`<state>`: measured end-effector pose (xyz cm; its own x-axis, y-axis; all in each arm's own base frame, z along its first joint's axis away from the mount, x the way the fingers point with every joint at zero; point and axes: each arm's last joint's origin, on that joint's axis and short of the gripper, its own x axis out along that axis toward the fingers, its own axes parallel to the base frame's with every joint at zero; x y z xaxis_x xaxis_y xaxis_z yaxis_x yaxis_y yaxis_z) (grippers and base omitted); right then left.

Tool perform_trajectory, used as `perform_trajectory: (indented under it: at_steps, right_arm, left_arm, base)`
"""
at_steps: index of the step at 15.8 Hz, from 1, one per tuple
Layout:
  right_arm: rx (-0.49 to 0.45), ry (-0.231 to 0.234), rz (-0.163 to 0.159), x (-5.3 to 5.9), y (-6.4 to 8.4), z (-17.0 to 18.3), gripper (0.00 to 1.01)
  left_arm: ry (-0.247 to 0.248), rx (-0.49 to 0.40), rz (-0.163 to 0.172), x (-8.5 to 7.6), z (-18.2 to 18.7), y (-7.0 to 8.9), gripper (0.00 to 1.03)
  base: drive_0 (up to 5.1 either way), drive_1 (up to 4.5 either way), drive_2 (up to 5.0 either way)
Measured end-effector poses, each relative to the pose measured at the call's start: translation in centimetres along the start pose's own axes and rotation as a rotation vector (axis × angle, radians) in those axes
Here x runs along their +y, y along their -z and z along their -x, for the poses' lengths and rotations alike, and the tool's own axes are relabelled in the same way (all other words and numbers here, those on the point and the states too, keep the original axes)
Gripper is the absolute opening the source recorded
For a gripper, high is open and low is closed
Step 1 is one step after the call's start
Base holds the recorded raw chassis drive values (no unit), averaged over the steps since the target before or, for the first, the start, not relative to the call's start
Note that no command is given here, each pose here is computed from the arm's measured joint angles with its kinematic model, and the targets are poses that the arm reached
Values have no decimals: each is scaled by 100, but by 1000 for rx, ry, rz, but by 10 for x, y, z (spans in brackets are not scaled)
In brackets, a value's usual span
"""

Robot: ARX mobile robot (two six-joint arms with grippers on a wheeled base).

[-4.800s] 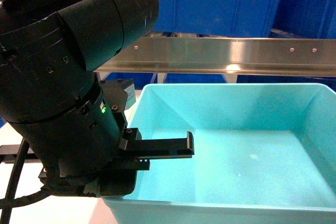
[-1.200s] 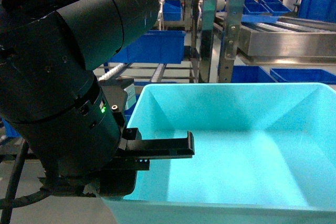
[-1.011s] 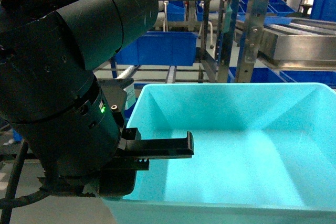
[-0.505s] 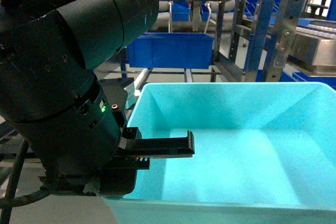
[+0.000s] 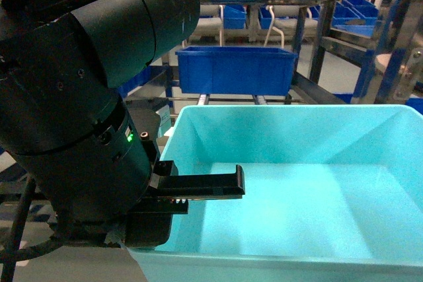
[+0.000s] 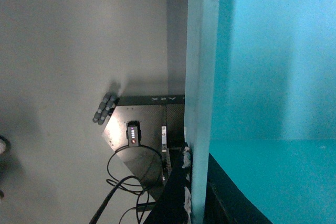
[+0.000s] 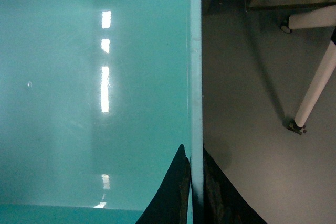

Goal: Organize blue bins on left shelf correctly

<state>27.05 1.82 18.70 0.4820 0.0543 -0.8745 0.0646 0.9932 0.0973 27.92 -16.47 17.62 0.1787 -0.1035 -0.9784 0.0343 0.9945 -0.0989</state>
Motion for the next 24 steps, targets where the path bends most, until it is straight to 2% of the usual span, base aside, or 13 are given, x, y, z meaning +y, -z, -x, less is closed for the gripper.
perform_trajectory:
  at_steps: [22,24]
  right_arm:
    - [1,-1,0,0,0,0,2]
    - [-2,-4,0,0,0,0,2]
  left_arm:
    - [-2,3,0,0,1,0,2]
    - [1,-4,1,0,1,0,2]
  base:
    - [-274,498,-218]
    - [-23,175,-222]
